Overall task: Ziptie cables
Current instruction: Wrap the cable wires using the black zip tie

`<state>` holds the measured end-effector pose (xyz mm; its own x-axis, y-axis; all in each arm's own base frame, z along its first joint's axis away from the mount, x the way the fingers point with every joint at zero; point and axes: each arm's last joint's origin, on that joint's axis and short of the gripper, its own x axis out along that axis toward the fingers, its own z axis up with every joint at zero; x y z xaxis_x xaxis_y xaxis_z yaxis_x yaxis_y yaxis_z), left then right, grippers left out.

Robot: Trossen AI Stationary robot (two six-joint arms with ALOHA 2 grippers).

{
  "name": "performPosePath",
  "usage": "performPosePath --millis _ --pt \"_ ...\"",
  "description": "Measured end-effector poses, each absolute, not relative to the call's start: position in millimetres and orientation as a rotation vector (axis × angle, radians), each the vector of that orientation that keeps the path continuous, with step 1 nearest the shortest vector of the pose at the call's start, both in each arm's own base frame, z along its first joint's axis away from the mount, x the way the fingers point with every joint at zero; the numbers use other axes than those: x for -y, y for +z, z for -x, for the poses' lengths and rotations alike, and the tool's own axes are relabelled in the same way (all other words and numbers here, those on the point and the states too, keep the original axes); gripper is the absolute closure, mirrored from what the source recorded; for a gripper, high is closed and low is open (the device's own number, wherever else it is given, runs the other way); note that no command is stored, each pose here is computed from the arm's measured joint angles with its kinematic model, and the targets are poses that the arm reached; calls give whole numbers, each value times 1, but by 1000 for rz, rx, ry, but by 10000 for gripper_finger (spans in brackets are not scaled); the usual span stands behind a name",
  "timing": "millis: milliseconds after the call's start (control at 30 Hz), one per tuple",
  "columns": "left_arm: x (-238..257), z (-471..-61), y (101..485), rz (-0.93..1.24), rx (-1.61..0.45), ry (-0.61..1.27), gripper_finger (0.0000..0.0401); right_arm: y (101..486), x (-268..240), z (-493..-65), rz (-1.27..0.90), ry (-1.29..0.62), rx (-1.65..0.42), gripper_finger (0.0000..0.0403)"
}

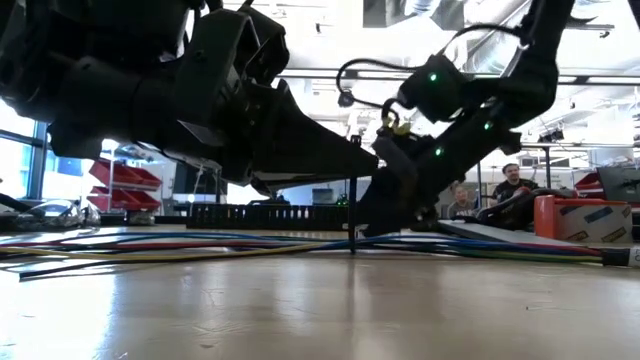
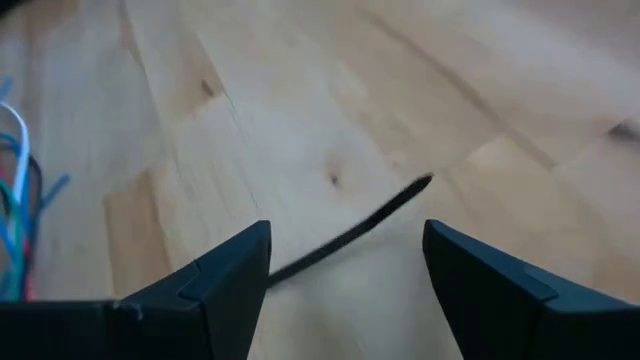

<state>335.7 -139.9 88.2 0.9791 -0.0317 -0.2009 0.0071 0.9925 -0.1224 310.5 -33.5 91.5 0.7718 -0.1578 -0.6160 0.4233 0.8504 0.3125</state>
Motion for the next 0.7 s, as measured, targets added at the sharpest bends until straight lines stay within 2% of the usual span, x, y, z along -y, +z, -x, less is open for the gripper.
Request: performPosePath --millis 167,300,433,633,700 --pt "140 -336 88 121 -204 -20 401 83 36 -316 -470 -289 -594 168" --pt "140 -336 88 122 -204 -20 401 82 35 -317 -487 -226 -600 196" --pt "140 -336 88 121 -204 -20 401 81 33 -317 -473 -187 -612 253" --pt "140 -336 88 122 -203 -20 401 80 32 -317 -423 -187 -622 371" --pt "141 -336 89 129 -198 -20 401 80 28 -317 -389 -182 -621 394"
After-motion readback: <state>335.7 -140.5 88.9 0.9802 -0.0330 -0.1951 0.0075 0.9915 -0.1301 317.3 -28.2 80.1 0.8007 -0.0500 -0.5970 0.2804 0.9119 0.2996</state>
